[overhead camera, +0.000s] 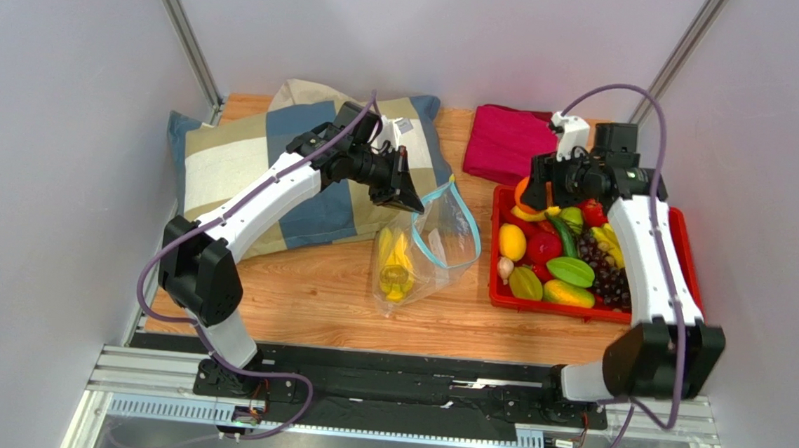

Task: Place the food in the zip-top bag and seal the zipper
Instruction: Pick up the fake fruit from the bin, then place the fake fruit in the zipper food storage bag.

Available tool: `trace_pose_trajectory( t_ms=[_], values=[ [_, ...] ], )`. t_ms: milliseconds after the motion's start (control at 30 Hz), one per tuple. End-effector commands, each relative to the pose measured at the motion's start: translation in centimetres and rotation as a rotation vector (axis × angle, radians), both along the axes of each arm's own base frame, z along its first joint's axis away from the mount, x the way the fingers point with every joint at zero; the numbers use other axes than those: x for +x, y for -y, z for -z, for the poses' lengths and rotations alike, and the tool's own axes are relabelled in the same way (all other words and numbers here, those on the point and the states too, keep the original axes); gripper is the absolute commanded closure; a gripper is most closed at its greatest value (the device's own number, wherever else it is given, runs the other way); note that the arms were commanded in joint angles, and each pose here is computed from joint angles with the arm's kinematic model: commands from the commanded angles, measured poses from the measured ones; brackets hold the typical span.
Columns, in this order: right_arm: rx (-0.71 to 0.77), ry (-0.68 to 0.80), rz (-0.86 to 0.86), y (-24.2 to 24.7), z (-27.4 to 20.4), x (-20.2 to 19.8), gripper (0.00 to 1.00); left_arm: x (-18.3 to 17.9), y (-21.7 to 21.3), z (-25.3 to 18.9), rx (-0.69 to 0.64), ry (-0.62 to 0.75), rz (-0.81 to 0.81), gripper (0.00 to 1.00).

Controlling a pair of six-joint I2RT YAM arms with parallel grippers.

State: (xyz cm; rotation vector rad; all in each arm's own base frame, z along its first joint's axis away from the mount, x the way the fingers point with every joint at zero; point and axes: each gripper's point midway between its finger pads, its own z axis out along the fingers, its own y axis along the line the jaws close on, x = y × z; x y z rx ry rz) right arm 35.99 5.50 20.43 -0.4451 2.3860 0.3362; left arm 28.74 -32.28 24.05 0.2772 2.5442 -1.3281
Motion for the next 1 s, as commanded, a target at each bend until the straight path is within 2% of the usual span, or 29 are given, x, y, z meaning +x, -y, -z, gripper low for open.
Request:
trace_pose_trajectory(
  t_ms=[0, 100, 267, 433, 467, 500, 567, 600, 800, 967],
  values=[
    [0.237, 0.211, -0.204, -6.5, -9.8, -4.5, 0.61, -0.5, 0.1, -1.7, -0.035, 0.06, 0.021, 1.0],
    [0.279, 0.263, -0.325, -10.2, -11.8, -7.5, 0.61, -0.7, 0.1, -1.7, -0.039, 0.054, 0.025, 1.0],
    [0.248, 0.268, -0.489, -14.8, -11.2, -11.1, 0.6, -0.8, 0.0, -1.8, -0.039, 0.058, 0.029, 1.0],
    [0.221, 0.219, -0.525, -16.2, -8.4, -11.4, 0.56, -0.9, 0.1, -2.0, -0.049, 0.055, 0.038, 1.0],
    [0.22, 0.215, -0.532, -16.5, -8.2, -11.5, 0.53, -0.9, 0.2, -1.9, -0.051, 0.052, 0.04, 1.0],
    [0.221, 0.208, -0.534, -16.7, -8.0, -11.3, 0.45, -0.9, 0.2, -2.0, -0.052, 0.055, 0.04, 1.0],
    [0.236, 0.192, -0.539, -17.0, -8.0, -11.3, 0.41, -0.8, 0.2, -2.1, -0.054, 0.056, 0.042, 1.0],
    [0.242, 0.183, -0.538, -17.1, -7.9, -11.3, 0.31, -0.8, 0.3, -2.0, -0.054, 0.054, 0.043, 1.0],
    [0.209, 0.204, -0.475, -16.2, -8.9, -10.5, 0.03, -0.7, 0.3, -2.0, -0.055, 0.057, 0.042, 1.0],
    [0.229, 0.19, -0.327, -12.3, -9.7, -8.3, 0.0, -0.7, 0.3, -1.9, -0.055, 0.057, 0.041, 1.0]
  ],
)
